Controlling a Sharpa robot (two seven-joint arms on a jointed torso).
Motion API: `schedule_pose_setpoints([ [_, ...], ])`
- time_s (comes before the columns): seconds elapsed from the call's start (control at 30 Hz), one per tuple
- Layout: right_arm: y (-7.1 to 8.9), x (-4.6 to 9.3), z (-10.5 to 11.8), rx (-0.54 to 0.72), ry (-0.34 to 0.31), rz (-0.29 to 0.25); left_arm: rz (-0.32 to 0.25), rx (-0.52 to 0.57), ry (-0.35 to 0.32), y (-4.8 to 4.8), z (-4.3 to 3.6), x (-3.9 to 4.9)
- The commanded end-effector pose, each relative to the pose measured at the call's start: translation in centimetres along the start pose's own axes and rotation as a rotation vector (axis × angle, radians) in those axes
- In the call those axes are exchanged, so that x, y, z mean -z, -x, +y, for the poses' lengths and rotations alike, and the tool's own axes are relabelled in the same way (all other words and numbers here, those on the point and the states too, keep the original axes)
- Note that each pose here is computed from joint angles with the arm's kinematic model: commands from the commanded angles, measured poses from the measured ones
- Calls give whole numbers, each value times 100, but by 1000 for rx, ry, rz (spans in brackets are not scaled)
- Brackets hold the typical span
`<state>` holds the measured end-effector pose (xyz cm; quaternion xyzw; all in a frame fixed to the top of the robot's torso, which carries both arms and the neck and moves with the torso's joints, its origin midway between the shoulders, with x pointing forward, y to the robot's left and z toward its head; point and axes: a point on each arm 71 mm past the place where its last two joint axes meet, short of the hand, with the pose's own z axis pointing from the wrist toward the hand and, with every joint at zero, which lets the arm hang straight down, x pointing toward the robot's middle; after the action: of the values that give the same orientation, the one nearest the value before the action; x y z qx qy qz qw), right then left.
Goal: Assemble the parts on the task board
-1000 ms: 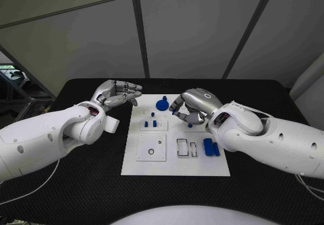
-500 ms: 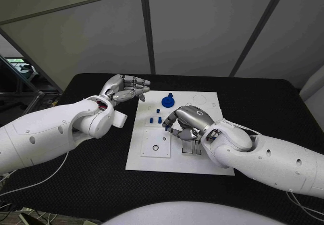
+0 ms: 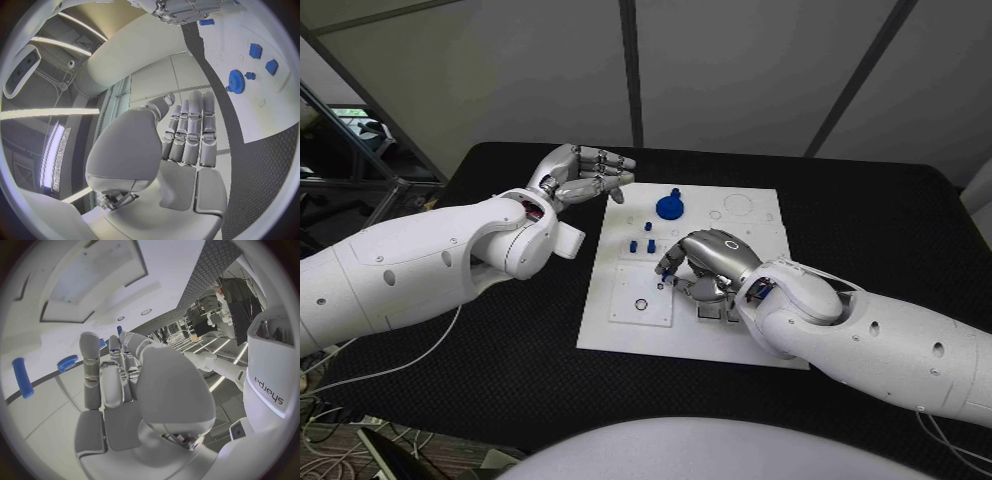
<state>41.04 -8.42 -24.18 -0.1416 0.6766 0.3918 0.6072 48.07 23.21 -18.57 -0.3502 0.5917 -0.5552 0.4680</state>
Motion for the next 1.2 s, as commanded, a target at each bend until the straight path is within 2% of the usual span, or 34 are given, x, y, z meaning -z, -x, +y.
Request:
schedule_pose_setpoints([
  [0.03,-31,-10,1,28,11,37,1,3,-21,-8,-26,-3],
  [0.3,-61,-31,10,46,10,55,4,4,-20,-12,-27,-3],
  [0.9,-75,-68,66,49,23,53,7,6,-14,-16,-21,-6],
  [1.2,-114,-77,62,68,11,100,9,6,-9,-17,-17,-7],
])
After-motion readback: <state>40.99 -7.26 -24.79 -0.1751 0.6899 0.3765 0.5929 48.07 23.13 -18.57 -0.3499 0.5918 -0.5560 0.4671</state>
